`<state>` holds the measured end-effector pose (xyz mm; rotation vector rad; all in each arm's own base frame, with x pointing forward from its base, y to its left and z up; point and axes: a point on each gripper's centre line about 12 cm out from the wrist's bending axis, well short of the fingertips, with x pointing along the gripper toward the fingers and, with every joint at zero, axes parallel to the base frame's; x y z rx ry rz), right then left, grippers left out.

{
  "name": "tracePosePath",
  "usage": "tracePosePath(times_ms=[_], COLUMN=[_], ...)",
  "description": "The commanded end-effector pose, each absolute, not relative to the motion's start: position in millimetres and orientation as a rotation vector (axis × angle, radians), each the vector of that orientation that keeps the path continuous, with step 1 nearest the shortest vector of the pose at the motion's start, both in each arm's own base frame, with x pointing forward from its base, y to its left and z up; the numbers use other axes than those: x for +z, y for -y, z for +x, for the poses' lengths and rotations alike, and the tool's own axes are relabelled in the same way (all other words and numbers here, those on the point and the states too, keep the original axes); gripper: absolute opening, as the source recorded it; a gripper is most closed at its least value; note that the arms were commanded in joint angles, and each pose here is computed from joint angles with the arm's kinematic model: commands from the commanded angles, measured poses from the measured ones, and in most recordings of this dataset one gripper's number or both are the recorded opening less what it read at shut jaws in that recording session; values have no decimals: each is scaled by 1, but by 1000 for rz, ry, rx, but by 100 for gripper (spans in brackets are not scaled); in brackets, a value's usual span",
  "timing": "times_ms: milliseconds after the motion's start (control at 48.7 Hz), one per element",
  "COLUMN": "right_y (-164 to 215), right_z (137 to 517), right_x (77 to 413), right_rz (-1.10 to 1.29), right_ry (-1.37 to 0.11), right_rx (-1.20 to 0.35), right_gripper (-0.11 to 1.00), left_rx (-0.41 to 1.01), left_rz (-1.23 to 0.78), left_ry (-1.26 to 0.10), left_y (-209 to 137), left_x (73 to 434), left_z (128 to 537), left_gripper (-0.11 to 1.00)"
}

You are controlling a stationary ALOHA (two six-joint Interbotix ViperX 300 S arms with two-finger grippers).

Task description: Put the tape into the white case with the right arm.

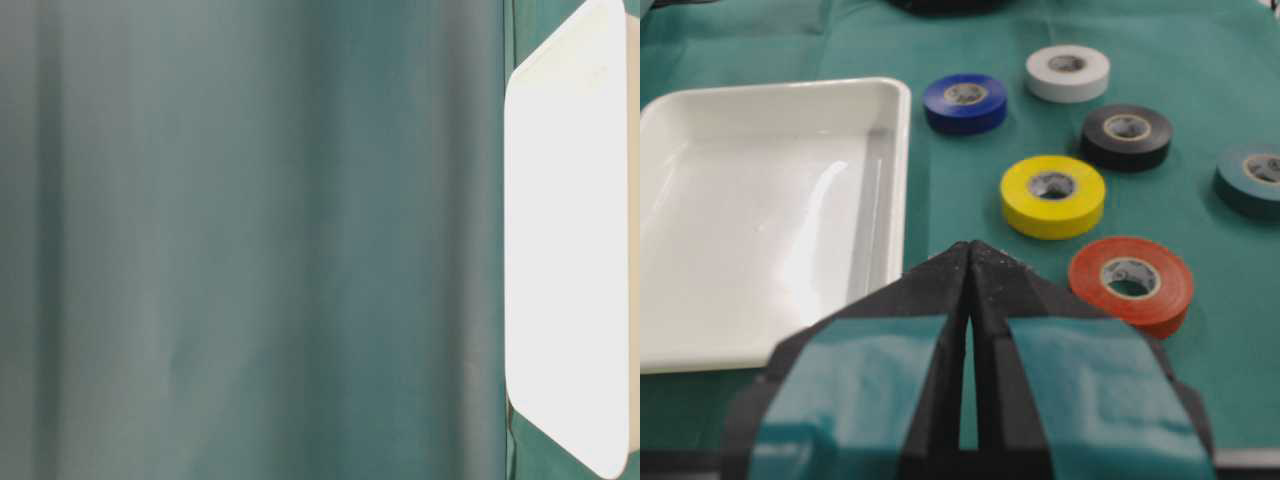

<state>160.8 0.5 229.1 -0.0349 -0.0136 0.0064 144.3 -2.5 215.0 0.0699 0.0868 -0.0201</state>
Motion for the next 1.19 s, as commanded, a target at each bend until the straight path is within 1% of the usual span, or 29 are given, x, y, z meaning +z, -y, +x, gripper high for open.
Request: tracePosePath(times_ms=[0, 349, 411, 493, 575, 616, 780, 821, 903, 1047, 1170], right_y=[0, -1, -1, -1, -1, -1, -1, -1, -1, 0, 1], right_z=[163, 165, 165, 164, 164, 164, 164, 164, 164, 166, 166], right_x=[233, 229, 228, 227, 227, 228, 225, 224, 219, 208, 203], right_rz=[-26, -19, -19, -19, -19, -19, -18, -18, -15, 14, 45], right_ry=[17, 0, 1, 0, -5, -2, -11, -19, -60, -204, -278], right_rx=[5, 10, 9, 9, 8, 10, 10, 9, 8, -2, -11], right_gripper=[-10, -9, -6, 3, 19, 29, 77, 86, 85, 84, 84], left_rx=[-21, -21, -21, -20, -21, -20, -18, -17, -17, -17, -17], left_rz=[70, 70, 70, 70, 70, 70, 70, 70, 70, 70, 70], left_ry=[-76, -82, -84, -87, -87, -85, -87, -88, -87, -88, -90], left_y=[3, 3, 3, 2, 3, 3, 2, 2, 2, 2, 2], left_x=[221, 218, 217, 216, 216, 216, 216, 216, 216, 216, 215], left_z=[146, 145, 145, 145, 145, 145, 145, 145, 145, 145, 145], left_gripper=[0, 0, 0, 0, 0, 0, 0, 0, 0, 0, 0])
